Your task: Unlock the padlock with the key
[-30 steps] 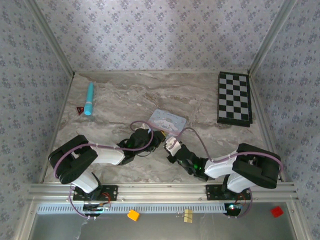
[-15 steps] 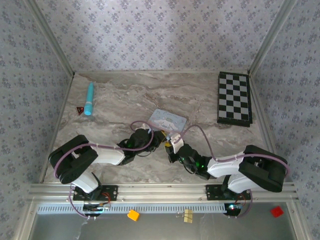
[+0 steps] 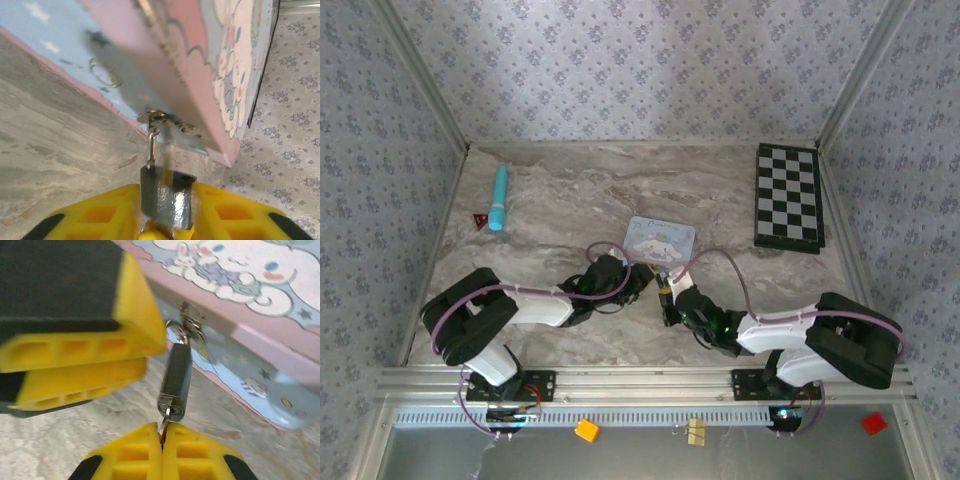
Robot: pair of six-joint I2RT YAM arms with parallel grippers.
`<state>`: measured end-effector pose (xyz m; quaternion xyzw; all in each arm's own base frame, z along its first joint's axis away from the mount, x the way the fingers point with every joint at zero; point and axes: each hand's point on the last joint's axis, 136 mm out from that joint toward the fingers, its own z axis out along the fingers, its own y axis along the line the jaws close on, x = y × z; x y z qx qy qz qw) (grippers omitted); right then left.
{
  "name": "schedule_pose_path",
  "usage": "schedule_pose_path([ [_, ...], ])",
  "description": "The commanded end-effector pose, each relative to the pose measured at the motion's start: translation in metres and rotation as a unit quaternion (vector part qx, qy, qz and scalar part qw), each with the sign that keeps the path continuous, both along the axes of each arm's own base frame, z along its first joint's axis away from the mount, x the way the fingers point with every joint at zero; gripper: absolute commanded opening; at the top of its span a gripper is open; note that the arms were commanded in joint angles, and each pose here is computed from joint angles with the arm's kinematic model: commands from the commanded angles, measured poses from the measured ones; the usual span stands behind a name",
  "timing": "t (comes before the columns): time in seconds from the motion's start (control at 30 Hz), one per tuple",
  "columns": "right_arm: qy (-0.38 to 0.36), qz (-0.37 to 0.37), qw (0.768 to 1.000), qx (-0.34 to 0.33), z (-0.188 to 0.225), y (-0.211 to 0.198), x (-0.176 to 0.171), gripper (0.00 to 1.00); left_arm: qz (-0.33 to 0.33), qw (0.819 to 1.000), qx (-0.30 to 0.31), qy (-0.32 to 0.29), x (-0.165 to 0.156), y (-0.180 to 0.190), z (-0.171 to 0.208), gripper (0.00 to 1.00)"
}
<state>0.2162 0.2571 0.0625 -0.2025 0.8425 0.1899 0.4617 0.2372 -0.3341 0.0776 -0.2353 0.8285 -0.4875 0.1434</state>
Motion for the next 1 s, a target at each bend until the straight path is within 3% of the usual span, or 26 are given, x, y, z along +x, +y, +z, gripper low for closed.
schedule_pose_path([
  [0.0,0.016,-0.043,0.999,-0.010,-0.009,-0.013,0.005,0.00,-0.005,1.000,0.012,0.013,0.001,-0.001,-0.007,0.37],
  [0.17,0.030,-0.060,0.998,-0.009,-0.016,-0.020,0.004,0.00,0.001,1.000,0.028,0.014,0.006,0.009,-0.010,0.49],
  [0.33,0.049,-0.068,0.996,0.019,-0.018,-0.022,0.004,0.00,0.006,0.996,0.087,-0.008,0.019,0.037,-0.005,0.60],
  [0.6,0.072,-0.124,0.986,0.091,-0.017,-0.031,0.013,0.00,-0.078,0.970,0.201,-0.108,0.067,0.063,0.045,0.94],
  [0.77,0.086,-0.162,0.975,0.125,-0.019,-0.044,0.024,0.00,-0.100,0.955,0.264,-0.095,0.092,0.071,0.039,0.95],
  [0.97,0.098,-0.170,0.968,0.158,-0.015,-0.055,0.039,0.00,-0.109,0.954,0.266,-0.085,0.106,0.051,0.033,0.95],
])
